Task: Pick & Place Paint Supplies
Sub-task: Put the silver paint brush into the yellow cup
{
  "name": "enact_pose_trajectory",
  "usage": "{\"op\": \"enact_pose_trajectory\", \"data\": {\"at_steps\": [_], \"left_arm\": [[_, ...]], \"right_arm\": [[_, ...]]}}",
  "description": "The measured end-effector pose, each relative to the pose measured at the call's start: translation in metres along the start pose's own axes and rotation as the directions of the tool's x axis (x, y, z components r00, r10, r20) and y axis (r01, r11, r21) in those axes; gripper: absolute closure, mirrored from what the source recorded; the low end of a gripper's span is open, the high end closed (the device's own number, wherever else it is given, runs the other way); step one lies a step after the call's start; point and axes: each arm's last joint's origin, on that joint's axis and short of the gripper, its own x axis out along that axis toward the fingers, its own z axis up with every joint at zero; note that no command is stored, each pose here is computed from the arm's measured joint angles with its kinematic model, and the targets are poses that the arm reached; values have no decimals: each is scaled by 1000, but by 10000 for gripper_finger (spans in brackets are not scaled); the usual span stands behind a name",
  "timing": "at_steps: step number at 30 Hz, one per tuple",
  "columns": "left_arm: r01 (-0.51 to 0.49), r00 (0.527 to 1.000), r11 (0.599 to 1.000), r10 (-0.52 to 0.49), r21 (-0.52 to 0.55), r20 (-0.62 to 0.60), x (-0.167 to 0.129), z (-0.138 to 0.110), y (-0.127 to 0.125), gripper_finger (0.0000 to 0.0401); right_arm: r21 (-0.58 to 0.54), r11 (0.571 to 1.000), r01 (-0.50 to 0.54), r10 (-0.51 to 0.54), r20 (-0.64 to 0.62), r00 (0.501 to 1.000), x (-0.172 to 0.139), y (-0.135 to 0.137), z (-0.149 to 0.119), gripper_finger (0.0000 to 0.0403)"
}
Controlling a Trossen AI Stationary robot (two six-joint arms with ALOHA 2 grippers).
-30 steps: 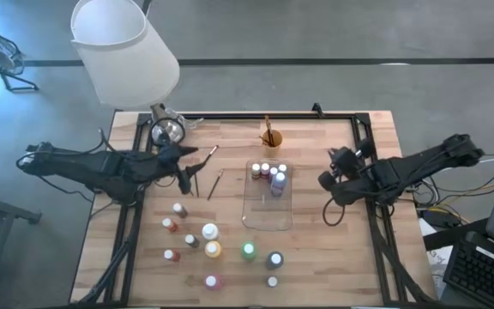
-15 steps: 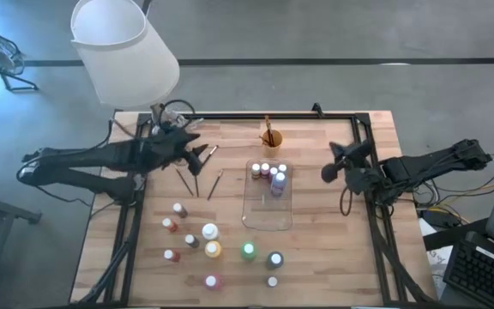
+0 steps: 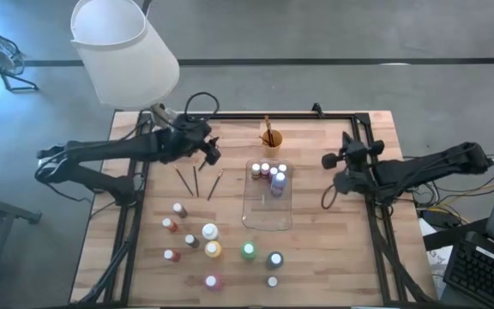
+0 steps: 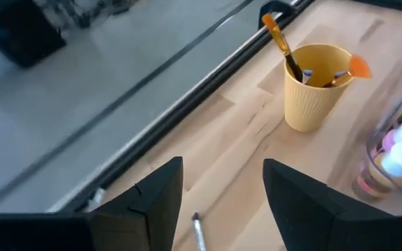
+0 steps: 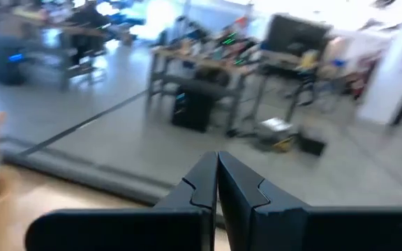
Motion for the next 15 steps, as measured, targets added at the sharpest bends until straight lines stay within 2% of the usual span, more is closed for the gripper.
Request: {"op": "enact_pose_trajectory", "data": {"at_steps": [3,5,11,15], "left_arm": [[-1,999,995,-3,-100,-38,11,-2,-5,197],[0,998,989,-10,-147,-64,16,-5,-8,197],[-9,993,987,-11,-162,-118,31,-12,-15,197],[-27,990,989,6,-146,-144,41,-17,-20,197]], "right_arm": [[-18,998,66,-65,15,998,6,-1,0,394],[0,994,107,-107,8,994,11,-3,9,394],[67,968,243,-243,-13,970,30,-10,32,394],[151,940,306,-306,-24,952,39,-13,33,394]]}}
